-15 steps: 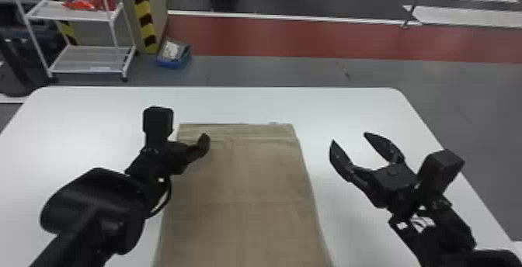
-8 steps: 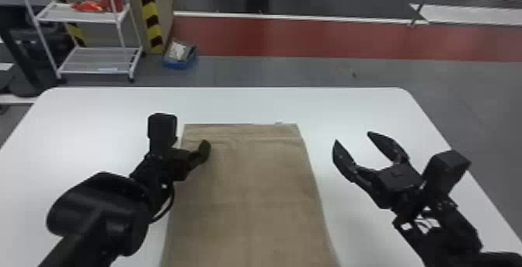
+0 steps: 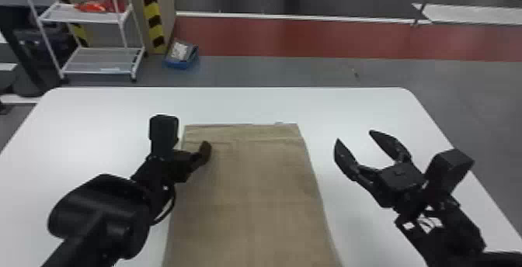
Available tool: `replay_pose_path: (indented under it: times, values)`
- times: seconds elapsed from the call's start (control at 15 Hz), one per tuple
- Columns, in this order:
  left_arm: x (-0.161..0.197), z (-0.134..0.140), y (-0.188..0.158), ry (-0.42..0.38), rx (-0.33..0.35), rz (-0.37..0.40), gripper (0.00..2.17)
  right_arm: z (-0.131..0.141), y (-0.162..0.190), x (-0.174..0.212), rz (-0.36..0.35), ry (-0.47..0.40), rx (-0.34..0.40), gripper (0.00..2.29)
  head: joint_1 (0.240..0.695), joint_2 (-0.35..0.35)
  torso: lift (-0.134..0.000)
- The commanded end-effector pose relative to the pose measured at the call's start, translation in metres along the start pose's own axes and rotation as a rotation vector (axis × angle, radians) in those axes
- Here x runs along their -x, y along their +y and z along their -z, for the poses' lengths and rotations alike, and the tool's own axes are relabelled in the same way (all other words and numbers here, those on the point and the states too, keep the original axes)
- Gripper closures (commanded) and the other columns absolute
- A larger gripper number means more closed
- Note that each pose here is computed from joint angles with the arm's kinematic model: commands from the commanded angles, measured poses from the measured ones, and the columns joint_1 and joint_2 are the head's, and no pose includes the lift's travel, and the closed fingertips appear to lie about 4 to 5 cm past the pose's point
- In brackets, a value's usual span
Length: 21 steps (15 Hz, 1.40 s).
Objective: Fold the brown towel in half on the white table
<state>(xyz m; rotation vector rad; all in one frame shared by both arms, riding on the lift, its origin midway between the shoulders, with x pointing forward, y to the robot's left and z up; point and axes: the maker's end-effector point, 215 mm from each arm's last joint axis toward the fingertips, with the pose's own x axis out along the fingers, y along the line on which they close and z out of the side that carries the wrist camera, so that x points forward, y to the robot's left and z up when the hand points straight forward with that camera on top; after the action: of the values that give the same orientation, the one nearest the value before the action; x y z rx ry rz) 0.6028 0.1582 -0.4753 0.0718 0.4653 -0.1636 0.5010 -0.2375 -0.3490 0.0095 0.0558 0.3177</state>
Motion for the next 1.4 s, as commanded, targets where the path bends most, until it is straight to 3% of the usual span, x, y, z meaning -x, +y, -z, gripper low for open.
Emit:
replay_pose_path:
  times: [0.0, 0.27, 0.47, 0.53, 0.93, 1.07, 1.33]
  values:
    - [0.003, -0.006, -0.002, -0.013, 0.005, -0.003, 0.33, -0.001, -0.002, 0.001, 0.002, 0.000, 0.003, 0.19, 0.695, -0.079, -0.123]
    - [0.005, -0.012, 0.000, -0.024, 0.031, 0.000, 0.33, 0.001, -0.003, 0.001, 0.004, 0.003, 0.003, 0.19, 0.695, -0.085, -0.123]
    - [0.005, -0.012, 0.000, -0.024, 0.030, -0.001, 0.46, 0.003, -0.004, 0.003, 0.007, 0.006, 0.001, 0.19, 0.695, -0.084, -0.123]
    - [0.005, -0.012, 0.000, -0.025, 0.022, -0.004, 0.60, 0.004, -0.005, 0.003, 0.007, 0.009, 0.000, 0.19, 0.695, -0.084, -0.123]
    - [0.007, -0.006, 0.000, 0.000, 0.011, -0.005, 0.61, 0.003, -0.002, 0.003, 0.004, 0.004, -0.002, 0.19, 0.695, -0.082, -0.123]
    - [0.010, -0.009, 0.002, -0.009, 0.016, -0.007, 0.79, 0.002, -0.002, 0.002, 0.005, 0.003, 0.000, 0.19, 0.695, -0.082, -0.123]
    - [0.013, -0.013, 0.000, -0.018, 0.026, -0.003, 0.77, 0.002, -0.002, 0.002, 0.005, 0.003, 0.000, 0.19, 0.695, -0.082, -0.123]
